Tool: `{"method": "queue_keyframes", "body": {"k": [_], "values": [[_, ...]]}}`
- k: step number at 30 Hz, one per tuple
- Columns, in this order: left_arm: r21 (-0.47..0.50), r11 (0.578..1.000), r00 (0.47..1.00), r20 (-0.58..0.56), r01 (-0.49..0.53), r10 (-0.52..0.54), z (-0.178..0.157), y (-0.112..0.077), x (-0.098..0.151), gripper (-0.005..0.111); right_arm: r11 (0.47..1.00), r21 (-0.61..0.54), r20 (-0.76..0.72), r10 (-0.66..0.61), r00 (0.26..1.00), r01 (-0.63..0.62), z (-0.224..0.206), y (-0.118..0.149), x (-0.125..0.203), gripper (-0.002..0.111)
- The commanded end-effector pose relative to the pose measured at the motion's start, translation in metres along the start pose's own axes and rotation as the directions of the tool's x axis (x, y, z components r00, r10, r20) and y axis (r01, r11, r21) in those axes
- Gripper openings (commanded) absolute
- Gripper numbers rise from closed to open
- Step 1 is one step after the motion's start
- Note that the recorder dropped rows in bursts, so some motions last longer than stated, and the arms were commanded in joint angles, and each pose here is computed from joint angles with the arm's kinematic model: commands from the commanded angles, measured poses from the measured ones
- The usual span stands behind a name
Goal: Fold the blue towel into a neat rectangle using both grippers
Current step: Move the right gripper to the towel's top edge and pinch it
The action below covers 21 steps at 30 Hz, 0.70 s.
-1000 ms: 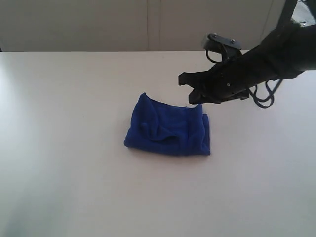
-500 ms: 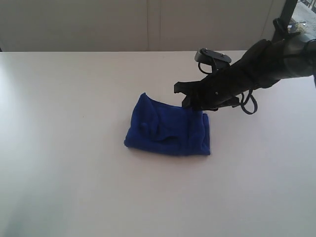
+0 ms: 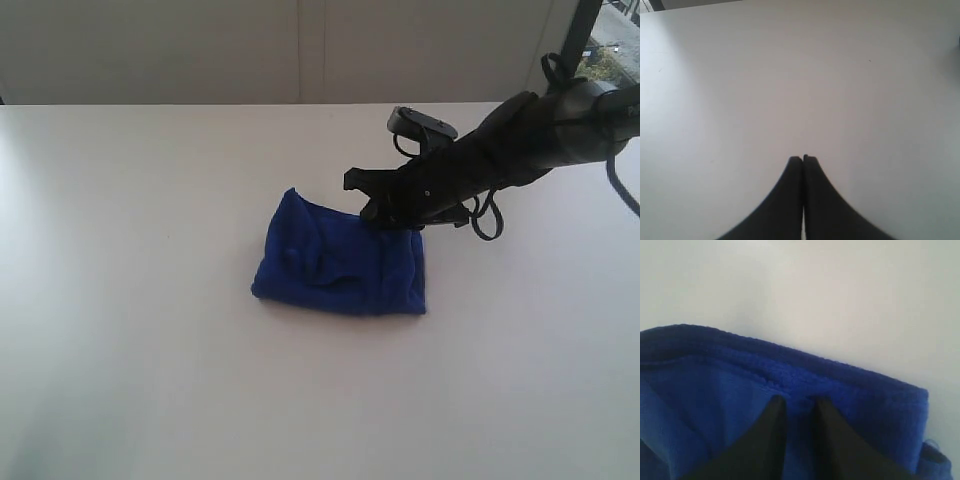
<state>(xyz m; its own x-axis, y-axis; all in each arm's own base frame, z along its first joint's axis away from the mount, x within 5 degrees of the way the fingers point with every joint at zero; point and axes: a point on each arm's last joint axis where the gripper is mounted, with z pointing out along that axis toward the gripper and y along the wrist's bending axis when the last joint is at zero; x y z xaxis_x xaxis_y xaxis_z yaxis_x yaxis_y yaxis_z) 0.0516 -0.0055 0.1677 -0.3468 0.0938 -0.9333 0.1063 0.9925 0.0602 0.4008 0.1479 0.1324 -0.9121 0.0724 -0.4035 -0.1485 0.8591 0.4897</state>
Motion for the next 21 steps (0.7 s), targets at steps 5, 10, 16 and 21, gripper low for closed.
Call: {"method": "queue_keyframes", "body": {"k": [5,10,16,21], "values": [[0.005,1.0,1.0,0.002,0.01,-0.01,0.0,0.0,0.001,0.0,0.998,-0.004,0.024,-0.061,0.998,0.061,-0.009,0.006,-0.005,0.0],[0.005,1.0,1.0,0.002,0.01,-0.01,0.0,0.0,0.001,0.0,0.974,0.014,0.072,-0.226,0.971,0.225,-0.052,0.026,-0.015,0.0],[0.005,1.0,1.0,0.002,0.01,-0.01,0.0,0.0,0.001,0.0,0.956,0.099,0.085,-0.286,0.954,0.277,-0.085,0.03,-0.011,0.0],[0.005,1.0,1.0,0.002,0.01,-0.01,0.0,0.0,0.001,0.0,0.957,0.105,0.056,-0.278,0.959,0.272,-0.082,0.025,0.001,0.0]]}}
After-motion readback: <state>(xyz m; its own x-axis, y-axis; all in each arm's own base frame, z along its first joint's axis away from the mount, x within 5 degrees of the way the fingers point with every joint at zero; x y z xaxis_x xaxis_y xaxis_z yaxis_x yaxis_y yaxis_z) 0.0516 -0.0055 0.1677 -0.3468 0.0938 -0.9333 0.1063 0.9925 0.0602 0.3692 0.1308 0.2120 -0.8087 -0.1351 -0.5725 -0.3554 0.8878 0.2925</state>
